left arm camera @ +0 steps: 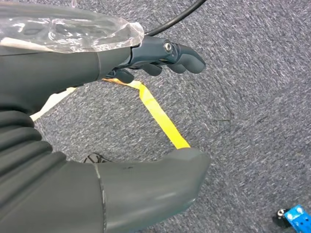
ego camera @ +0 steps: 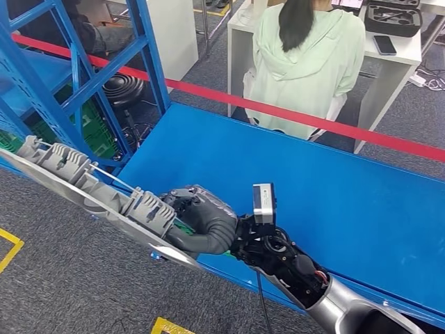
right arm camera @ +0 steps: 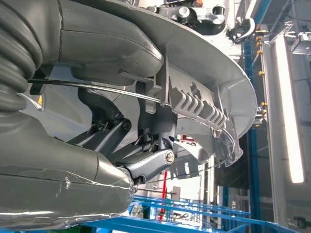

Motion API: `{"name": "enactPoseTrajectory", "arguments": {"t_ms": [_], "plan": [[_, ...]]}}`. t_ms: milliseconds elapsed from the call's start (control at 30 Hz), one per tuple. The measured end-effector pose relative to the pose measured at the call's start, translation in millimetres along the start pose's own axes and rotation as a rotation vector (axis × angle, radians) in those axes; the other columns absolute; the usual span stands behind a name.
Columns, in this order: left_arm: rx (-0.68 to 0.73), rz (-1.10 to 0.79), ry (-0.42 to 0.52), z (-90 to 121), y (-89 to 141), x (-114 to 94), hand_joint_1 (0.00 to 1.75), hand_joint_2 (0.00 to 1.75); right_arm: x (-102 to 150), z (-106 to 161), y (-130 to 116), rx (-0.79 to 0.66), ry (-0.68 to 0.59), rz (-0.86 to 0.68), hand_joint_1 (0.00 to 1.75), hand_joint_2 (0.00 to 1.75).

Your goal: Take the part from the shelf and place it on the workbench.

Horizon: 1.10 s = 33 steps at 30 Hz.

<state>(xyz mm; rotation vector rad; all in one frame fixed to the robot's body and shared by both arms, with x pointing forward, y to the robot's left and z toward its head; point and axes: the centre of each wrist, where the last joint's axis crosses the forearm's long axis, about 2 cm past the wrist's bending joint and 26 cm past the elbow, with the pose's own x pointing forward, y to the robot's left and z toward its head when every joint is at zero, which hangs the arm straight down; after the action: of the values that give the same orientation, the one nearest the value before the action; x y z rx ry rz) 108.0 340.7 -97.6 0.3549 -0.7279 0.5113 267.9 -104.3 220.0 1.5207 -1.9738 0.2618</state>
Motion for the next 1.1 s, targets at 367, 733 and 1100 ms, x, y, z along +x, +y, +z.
{"name": "enactPoseTrajectory", "arguments": {"t_ms": [367, 733, 1100], "plan": [[0.008, 0.011, 0.002, -0.4, 0.2, 0.5, 0.0, 1.75, -0.8, -0.4, 1.0, 0.006, 0.003, -0.003, 1.75, 1.75], [0.01, -0.005, 0.035, -0.6, 0.1, 1.0, 0.0, 1.75, -0.9, -1.7, 1.3, 0.003, 0.001, -0.009, 1.75, 1.75], [-0.048, -0.033, 0.288, 2.3, 4.0, -5.5, 0.0, 1.75, -1.5, -3.4, 0.8, 0.012, -0.006, -0.024, 1.75, 1.75]]}}
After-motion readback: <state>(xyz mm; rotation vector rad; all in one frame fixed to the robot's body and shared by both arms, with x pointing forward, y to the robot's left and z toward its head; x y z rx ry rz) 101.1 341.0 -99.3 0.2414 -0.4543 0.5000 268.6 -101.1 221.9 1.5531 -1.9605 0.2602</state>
